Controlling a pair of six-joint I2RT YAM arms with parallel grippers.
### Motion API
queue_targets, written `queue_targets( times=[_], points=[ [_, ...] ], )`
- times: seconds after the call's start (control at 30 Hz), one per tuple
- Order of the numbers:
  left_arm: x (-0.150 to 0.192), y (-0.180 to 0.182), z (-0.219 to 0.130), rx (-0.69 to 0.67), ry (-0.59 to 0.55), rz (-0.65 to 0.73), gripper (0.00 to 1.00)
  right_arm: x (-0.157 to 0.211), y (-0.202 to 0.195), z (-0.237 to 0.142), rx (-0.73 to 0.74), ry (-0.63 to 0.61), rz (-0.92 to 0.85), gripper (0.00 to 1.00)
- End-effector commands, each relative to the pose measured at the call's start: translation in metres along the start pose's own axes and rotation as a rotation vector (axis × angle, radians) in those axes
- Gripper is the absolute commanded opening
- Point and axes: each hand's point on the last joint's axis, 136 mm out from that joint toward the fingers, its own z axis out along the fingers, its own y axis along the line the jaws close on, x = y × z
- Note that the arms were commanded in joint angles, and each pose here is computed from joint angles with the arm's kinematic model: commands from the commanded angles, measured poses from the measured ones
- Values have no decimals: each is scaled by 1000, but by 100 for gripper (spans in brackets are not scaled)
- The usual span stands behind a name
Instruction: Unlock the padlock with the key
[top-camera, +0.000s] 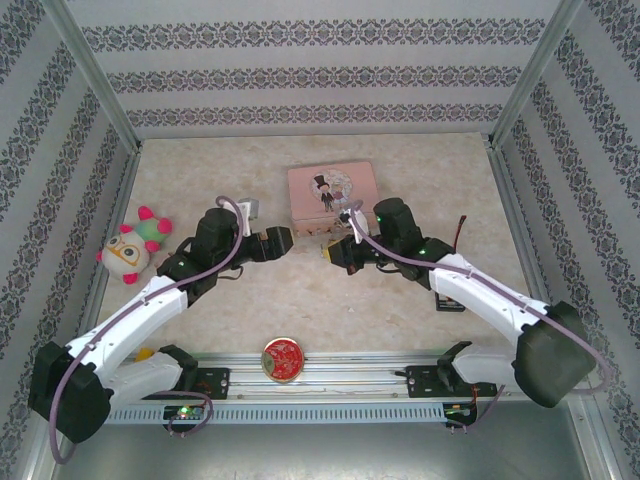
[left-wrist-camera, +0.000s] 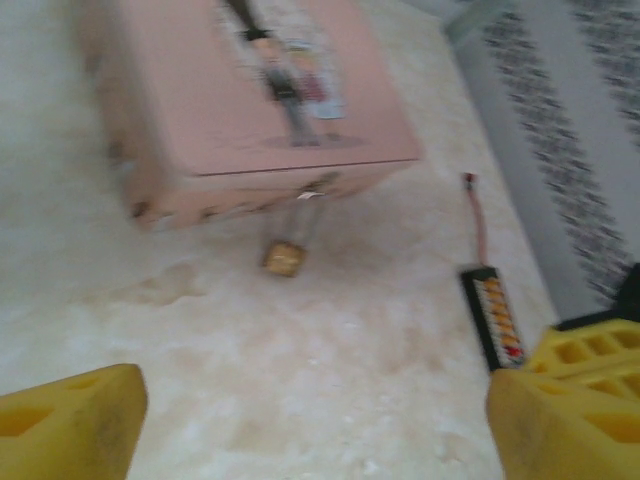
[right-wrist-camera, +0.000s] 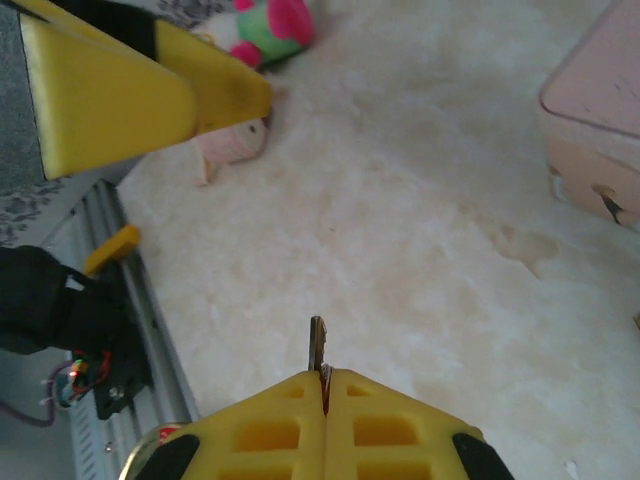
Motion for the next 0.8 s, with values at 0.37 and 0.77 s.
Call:
queue_targets(
  times=[0.37,0.77],
  points=[
    [6,-95,-10,364,129,249,55,-22,29,-16,-104,-81,-108,0],
    [20,-98,8,361,194,275,39,-24,34,-17,-119,-90,-108,0]
  ],
)
